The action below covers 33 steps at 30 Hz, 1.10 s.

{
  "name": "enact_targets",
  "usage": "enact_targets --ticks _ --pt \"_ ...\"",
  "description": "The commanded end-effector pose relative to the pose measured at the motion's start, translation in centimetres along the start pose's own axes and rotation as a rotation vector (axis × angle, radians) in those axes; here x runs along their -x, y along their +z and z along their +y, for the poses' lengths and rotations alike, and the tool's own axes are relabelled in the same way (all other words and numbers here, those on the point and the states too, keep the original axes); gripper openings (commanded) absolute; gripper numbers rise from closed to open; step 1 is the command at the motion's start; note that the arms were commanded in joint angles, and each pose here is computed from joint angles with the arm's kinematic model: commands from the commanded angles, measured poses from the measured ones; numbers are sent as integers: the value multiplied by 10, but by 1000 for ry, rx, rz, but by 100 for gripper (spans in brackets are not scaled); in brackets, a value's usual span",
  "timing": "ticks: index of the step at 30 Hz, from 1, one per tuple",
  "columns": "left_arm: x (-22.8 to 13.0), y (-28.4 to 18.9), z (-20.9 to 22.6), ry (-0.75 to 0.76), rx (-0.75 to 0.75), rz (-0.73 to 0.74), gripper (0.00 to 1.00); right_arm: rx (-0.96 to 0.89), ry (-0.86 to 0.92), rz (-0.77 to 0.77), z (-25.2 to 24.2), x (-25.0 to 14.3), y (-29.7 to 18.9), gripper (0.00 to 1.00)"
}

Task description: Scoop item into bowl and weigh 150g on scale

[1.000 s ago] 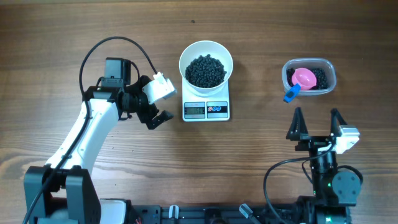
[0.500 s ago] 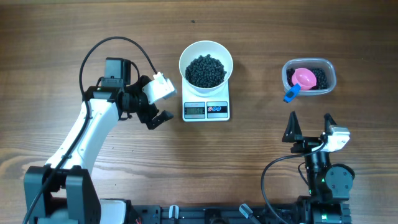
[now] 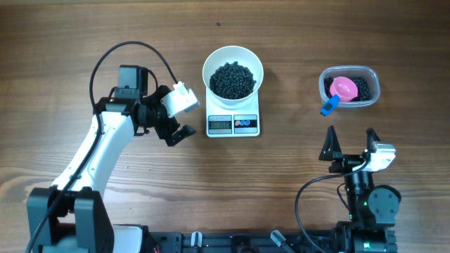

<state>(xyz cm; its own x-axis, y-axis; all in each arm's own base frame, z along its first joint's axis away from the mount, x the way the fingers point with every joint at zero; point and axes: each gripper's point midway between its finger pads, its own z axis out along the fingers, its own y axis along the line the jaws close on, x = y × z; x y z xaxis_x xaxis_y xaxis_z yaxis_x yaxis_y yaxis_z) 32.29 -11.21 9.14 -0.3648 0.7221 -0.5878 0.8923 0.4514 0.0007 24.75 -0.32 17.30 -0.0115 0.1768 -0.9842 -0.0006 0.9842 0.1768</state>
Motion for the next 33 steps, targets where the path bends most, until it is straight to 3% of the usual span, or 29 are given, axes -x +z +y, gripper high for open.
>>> enact_targets --ticks 1,20,26,30,33 --pt "-2 3 -3 -1 -19 -5 100 2 -19 -15 1 3 -1 100" --pt "-5 -1 -10 -14 -37 9 99 2 -19 -14 1 2 -1 100" --pt "8 -29 -21 11 -1 -20 100 2 -19 -15 1 3 -1 100" --pt "28 -63 -27 -95 80 -92 100 2 -18 -15 1 3 -1 100" --pt "35 -79 -33 -84 135 -145 100 2 -19 -14 1 2 -1 100"
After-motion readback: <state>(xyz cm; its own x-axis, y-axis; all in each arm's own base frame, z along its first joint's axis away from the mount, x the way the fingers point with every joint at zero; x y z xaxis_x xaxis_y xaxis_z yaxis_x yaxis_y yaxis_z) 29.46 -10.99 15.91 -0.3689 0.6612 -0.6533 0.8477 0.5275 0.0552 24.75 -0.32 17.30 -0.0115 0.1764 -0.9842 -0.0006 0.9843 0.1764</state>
